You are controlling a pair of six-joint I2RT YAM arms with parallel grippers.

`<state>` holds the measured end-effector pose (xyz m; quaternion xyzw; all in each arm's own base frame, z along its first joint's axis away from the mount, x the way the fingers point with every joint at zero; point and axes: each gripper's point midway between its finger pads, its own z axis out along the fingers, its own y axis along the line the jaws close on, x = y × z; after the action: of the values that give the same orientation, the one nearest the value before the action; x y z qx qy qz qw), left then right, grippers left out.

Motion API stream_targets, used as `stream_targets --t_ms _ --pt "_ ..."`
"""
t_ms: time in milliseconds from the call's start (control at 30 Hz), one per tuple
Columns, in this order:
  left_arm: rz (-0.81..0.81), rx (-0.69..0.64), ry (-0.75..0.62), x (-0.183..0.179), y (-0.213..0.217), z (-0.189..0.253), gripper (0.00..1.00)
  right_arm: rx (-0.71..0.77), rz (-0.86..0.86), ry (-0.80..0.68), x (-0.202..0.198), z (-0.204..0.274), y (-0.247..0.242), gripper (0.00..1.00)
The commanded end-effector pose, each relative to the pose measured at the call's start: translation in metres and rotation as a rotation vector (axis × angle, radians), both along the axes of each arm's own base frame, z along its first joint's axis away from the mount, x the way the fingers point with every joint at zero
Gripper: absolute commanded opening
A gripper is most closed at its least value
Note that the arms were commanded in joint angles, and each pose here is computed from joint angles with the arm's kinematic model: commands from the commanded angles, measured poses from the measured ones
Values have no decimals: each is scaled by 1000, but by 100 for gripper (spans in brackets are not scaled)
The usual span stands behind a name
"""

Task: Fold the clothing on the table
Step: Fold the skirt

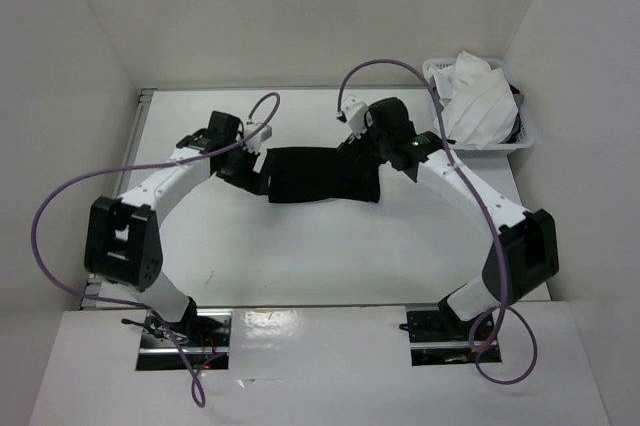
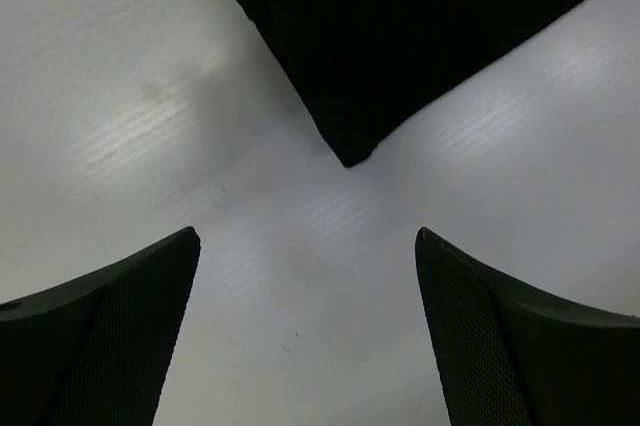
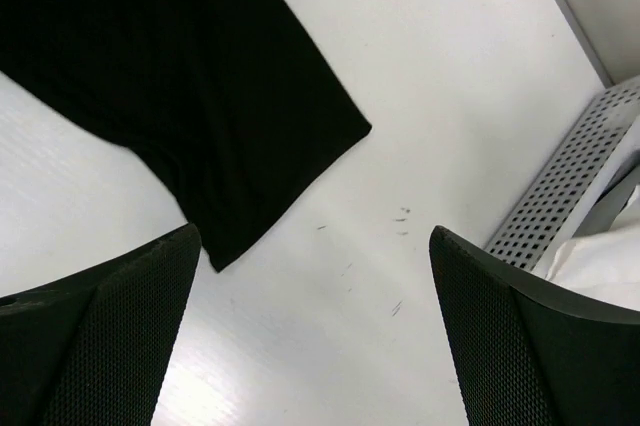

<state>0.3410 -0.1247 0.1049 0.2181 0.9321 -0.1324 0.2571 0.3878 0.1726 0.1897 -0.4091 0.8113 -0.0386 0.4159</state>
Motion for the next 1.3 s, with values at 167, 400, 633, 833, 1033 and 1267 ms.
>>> stream_targets --t_ms 167,400,633,833,1033,1267 --pt "88 -193 -69 92 -15 11 86 112 -68 109 -37 -16 -21 99" --pt "29 -272 17 117 -38 -17 77 163 -96 135 -41 -16 -27 99" --pt "75 -238 29 135 -29 -42 73 199 -86 153 -46 -16 -27 99" --pt "113 -256 58 145 -24 -57 72 210 -81 158 -46 -18 -27 99" --pt "101 -309 96 148 -39 -60 48 209 -127 164 -44 -22 -31 99" --pt "94 -306 148 126 -42 -71 11 209 -184 195 -43 -29 -37 99"
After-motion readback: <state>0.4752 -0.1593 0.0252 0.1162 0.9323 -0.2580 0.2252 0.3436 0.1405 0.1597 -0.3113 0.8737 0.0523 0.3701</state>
